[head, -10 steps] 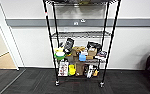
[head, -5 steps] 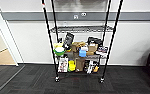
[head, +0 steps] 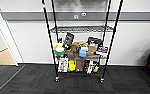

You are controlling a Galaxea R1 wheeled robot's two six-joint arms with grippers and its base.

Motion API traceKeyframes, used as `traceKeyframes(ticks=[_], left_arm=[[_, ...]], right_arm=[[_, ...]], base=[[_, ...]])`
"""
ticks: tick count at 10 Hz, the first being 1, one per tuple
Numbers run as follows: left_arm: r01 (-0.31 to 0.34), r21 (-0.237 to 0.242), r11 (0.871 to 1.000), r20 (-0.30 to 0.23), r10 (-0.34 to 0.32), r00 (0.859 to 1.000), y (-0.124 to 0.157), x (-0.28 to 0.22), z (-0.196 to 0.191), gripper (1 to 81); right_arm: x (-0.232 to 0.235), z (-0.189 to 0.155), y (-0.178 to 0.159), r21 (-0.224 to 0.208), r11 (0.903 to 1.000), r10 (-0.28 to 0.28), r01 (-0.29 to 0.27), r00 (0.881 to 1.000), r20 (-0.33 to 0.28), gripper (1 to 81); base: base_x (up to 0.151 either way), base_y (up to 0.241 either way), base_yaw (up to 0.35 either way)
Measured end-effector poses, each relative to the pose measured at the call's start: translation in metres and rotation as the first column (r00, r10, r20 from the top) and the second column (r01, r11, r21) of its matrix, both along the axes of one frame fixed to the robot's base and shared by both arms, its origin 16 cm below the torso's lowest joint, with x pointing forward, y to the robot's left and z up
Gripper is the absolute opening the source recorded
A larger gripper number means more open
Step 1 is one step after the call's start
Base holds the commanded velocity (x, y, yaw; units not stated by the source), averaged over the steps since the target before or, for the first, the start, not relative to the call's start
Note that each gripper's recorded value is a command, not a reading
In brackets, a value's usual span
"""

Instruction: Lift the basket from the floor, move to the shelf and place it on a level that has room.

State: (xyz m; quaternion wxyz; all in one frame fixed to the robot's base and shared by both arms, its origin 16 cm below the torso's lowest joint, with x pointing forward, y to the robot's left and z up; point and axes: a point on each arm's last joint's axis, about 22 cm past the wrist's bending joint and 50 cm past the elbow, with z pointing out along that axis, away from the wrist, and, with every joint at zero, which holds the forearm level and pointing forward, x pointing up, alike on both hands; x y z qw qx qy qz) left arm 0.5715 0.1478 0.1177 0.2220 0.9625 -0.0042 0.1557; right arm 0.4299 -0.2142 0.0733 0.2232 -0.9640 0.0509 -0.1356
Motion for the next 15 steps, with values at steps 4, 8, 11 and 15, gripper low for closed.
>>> traceKeyframes(ticks=[4, 8, 11, 15], left_arm=[[-0.008, 0.030, 1.000, -0.053, 0.009, 0.999, 0.013, -0.001, -0.034, 81.1], [0.018, 0.038, 0.999, 0.002, -0.018, 1.000, 0.010, 0.047, -0.021, 81.1], [0.046, 0.053, 0.998, 0.012, -0.047, 0.999, 0.010, 0.055, -0.029, 81.1], [0.067, 0.053, 0.996, -0.093, -0.062, 0.994, 0.009, 0.015, -0.083, 81.1]], right_arm=[[-0.016, -0.023, 0.003, 0.007, 1.0000, -0.006, 0.006, 0.996, -0.084, 81.1], [-0.018, -0.029, 0.006, 0.016, 0.9996, -0.023, 0.025, 0.993, -0.113, 81.1], [-0.012, -0.030, 0.013, 0.038, 0.9986, -0.030, 0.035, 0.992, -0.125, 81.1], [-0.048, -0.057, 0.017, 0.046, 0.9977, -0.038, 0.050, 0.975, -0.221, 81.1]], base=[[0.000, 0.000, 0.000], [0.000, 0.000, 0.000], [0.000, 0.000, 0.000], [0.000, 0.000, 0.000]])
